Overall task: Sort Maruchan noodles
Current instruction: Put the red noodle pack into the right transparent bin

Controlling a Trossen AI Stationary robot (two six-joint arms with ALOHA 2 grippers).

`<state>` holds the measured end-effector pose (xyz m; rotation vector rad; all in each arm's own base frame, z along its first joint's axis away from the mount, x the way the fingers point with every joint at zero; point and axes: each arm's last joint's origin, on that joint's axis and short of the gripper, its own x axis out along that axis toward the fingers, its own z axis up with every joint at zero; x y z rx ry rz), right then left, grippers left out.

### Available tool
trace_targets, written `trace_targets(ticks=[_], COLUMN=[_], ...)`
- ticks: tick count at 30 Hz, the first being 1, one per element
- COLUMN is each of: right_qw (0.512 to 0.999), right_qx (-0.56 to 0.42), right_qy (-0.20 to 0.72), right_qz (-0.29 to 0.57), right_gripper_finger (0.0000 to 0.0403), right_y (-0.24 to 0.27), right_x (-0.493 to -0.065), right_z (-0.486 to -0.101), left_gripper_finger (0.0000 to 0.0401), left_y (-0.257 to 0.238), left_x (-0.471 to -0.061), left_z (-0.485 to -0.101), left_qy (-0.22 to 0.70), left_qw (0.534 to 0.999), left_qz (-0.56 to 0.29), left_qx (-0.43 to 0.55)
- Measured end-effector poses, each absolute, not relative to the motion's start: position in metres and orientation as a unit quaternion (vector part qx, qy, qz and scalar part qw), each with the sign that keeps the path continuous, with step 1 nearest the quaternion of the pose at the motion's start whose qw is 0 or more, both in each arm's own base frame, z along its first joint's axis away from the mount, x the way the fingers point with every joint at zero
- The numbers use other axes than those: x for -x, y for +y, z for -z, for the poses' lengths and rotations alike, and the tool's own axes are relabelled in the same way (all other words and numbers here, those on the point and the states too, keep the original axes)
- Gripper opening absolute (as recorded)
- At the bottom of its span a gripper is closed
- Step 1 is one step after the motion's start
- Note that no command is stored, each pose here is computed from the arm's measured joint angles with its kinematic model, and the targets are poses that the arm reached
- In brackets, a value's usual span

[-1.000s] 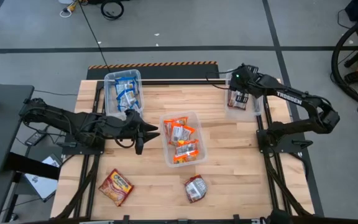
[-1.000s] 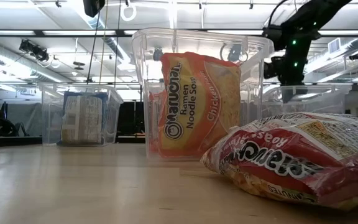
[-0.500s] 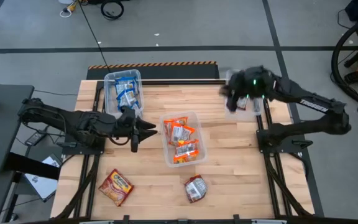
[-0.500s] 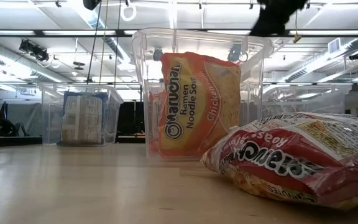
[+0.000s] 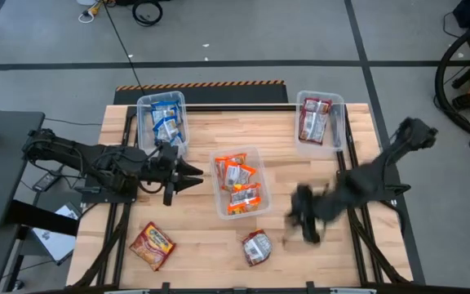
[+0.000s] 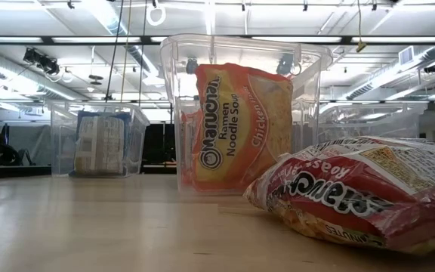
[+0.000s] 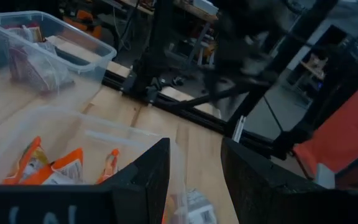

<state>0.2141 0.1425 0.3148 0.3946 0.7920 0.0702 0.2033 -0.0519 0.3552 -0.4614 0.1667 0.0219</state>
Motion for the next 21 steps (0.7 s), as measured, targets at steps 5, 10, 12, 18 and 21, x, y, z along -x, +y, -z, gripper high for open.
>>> trace_targets(ticks=[5,10,12,18,21], right_qw=[0.892,0.882,0.880,0.836,0.811], right_qx=[-0.162,-0.046,0.021,0.219,0.272], right_qy=[0.410,0.455,0.462,0.495,0.507], right_qz=[-0.100,-0.116,-0.108,-0.086,-0.109], right_gripper_finger=[0.0100,0.0100,0.0100,0.0104,0.0115], right_y=[0.218,0.265,0.277,0.289,0.293], right_x=[-0.229,-0.252,-0.262,-0.278,-0.280], right_z=[-0.273,-0.240,-0.230,-0.195,-0.175], left_gripper_finger=[0.0149,0.0149,0.0149,0.0149,0.0149], left_y=[-0.052,-0.061,-0.067,-0.087,-0.102], left_x=[-0.203,-0.202,-0.199,-0.191,-0.191], left_z=[-0.354,-0.353,-0.350,-0.345,-0.330], left_qy=[0.089,0.112,0.128,0.165,0.227], left_qw=[0.972,0.971,0.968,0.952,0.936], left_qz=[-0.003,0.058,0.074,0.094,0.093], left_qx=[0.216,0.204,0.205,0.241,0.251])
